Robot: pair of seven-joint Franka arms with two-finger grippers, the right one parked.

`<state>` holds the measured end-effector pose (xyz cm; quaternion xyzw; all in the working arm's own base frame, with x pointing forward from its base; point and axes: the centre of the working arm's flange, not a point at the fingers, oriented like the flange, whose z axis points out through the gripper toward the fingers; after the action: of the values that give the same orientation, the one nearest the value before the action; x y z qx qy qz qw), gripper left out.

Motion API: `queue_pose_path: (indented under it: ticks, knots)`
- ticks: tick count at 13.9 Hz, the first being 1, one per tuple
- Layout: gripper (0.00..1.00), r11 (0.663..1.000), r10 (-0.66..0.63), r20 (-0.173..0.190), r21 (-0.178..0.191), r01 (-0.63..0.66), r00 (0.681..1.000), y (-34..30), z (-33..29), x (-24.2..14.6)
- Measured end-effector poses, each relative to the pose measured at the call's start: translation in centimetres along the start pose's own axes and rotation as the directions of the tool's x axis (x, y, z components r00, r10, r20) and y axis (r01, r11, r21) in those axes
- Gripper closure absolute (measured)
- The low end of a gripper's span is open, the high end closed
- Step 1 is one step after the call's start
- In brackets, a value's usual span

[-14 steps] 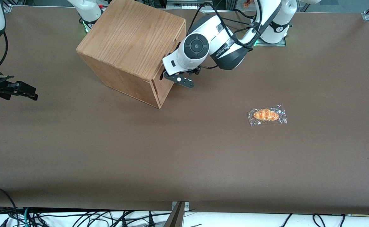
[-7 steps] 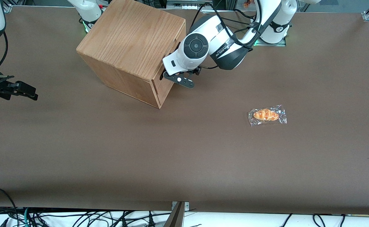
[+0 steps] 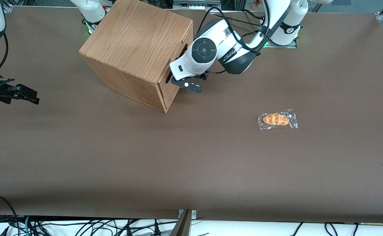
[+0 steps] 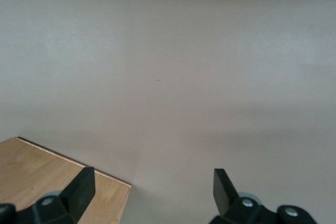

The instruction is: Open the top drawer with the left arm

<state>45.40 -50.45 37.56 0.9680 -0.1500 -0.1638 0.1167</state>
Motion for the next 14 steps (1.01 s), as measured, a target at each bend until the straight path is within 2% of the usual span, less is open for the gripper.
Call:
queue_pose_path:
  ticks: [7,10,14]
  knots:
    - [0.0,1.0,-0.004,0.0,-0.001,0.004,1.0,-0.2,-0.1,0.1]
    - [0.0,1.0,0.001,-0.014,0.025,-0.001,1.0,-0.8,-0.4,0.4]
    - [0.0,1.0,-0.001,-0.013,0.029,0.001,1.0,-1.1,-0.5,0.4]
